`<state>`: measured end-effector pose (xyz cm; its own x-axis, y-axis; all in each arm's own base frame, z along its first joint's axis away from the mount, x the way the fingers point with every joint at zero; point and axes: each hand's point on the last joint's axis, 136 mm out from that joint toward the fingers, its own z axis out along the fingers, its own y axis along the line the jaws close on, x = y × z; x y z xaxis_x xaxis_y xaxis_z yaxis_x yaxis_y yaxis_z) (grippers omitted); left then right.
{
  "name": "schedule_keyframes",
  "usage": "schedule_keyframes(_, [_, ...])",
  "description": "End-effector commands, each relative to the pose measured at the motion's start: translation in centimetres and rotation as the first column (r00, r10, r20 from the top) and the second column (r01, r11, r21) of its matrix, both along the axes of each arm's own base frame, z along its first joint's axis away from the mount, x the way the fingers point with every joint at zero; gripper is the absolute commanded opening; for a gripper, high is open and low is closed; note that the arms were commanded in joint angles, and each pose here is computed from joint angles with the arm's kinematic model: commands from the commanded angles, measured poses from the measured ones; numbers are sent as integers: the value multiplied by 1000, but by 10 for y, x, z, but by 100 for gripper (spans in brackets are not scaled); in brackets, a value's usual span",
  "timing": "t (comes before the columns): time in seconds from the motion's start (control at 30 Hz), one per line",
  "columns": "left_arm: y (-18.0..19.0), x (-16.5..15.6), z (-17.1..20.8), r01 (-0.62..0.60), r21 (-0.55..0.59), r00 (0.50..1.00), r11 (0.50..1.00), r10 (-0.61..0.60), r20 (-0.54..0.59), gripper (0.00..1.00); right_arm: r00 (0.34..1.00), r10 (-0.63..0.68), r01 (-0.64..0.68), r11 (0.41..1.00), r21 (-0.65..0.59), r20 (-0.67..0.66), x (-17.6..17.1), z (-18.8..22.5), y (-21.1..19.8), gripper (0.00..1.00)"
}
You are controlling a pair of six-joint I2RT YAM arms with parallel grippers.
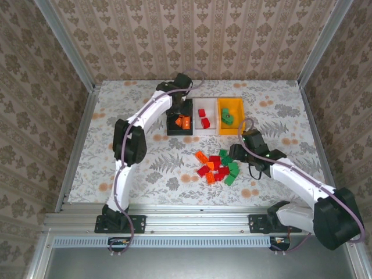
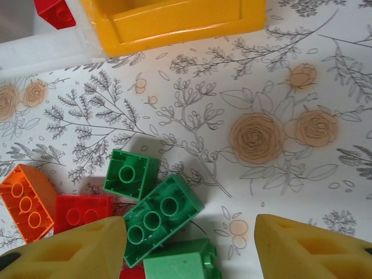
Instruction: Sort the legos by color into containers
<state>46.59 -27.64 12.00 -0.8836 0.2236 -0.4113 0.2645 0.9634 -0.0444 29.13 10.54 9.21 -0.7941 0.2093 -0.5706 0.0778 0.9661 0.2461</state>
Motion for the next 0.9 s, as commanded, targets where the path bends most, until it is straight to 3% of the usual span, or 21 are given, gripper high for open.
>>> schedule_keyframes(0.0, [1,-20,73,23,-115,998,993,-17,55,69,999,23,-23,1000,-3,-27,9,-3,16,63])
schedule_keyframes(0.2, [2,-55,118,45,-246,998,968,-36,43,75,994,71,-76,996,-52,-83,37,-29,51,66])
schedule_keyframes(0.37, [7,-74,119,29,-383,999,923,-11,49,77,989,98,-113,984,-140,-109,53,-45,70,63])
schedule_keyframes(0.5, [15,-83,107,-3,-470,1000,883,13,18,78,985,99,-118,984,-134,-140,51,-54,75,59])
schedule_keyframes(0.7, [18,-91,106,-1,-489,1000,872,1,0,78,984,108,-131,978,-161,-141,53,-59,80,57])
schedule_keyframes(0.87, [15,-94,109,-2,-512,1000,859,-4,-10,78,984,75,-112,965,-239,-161,54,-70,69,46])
